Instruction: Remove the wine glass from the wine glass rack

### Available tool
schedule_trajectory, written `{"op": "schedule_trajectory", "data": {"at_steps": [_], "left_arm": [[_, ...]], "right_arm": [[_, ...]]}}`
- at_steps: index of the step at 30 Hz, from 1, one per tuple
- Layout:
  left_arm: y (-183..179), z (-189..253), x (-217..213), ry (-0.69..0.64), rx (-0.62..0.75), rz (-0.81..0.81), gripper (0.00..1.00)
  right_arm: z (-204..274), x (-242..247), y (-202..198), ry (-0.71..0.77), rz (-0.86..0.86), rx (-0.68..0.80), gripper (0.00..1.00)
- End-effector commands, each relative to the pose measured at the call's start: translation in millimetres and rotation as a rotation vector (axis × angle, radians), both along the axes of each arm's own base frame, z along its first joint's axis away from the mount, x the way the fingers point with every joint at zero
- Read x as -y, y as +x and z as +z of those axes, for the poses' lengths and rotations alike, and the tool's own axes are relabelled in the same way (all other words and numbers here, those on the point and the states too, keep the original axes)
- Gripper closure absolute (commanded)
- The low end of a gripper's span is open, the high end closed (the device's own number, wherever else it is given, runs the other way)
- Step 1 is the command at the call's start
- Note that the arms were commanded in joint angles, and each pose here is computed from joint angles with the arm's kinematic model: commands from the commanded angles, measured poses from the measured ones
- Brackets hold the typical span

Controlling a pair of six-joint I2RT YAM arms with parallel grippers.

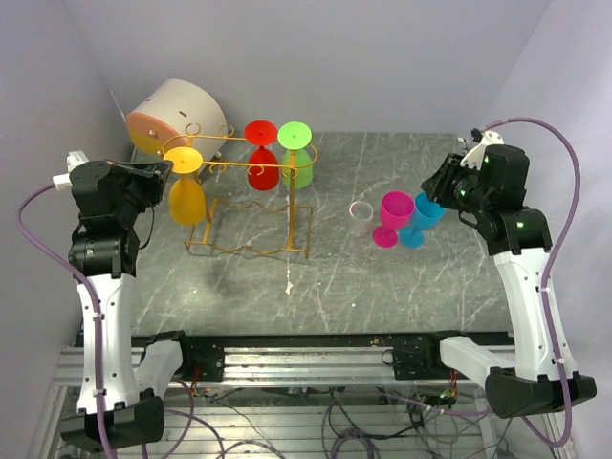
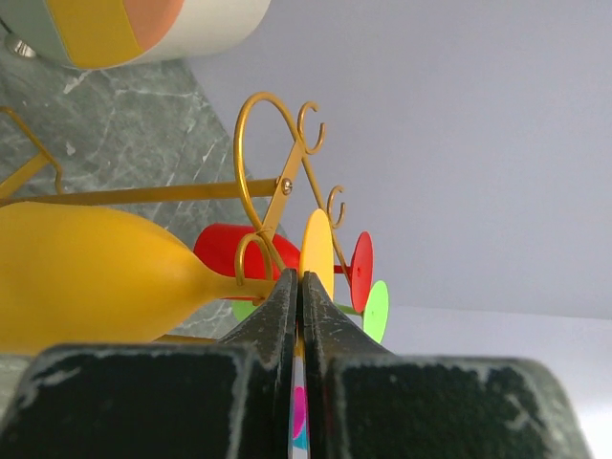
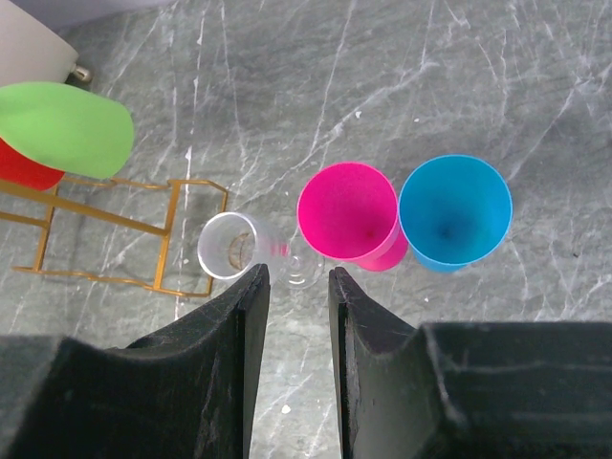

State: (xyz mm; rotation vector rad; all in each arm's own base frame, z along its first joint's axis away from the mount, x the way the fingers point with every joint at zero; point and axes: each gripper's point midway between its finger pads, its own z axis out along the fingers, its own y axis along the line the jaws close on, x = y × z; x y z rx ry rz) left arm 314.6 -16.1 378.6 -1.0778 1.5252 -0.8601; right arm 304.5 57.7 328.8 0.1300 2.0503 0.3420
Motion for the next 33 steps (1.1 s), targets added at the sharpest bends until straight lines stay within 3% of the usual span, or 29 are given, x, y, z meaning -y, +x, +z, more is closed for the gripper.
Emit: {"op": "schedule_trajectory", "data": {"at_steps": [1, 11, 33], "left_arm": [[-10, 14, 12, -0.056, 0.049, -0.043, 0.93], [-47, 32, -3, 0.013, 0.066, 0.062, 0.93], [-56, 12, -4, 0.042, -0.017, 0.065, 0.93]], "right_arm": [[4, -1, -2, 0.005, 0.003, 0.025, 0.69], [8, -6, -5, 0.024, 0.022, 0.035, 0.69], [18, -9, -9, 0.039, 0.036, 0.049, 0.69]]}}
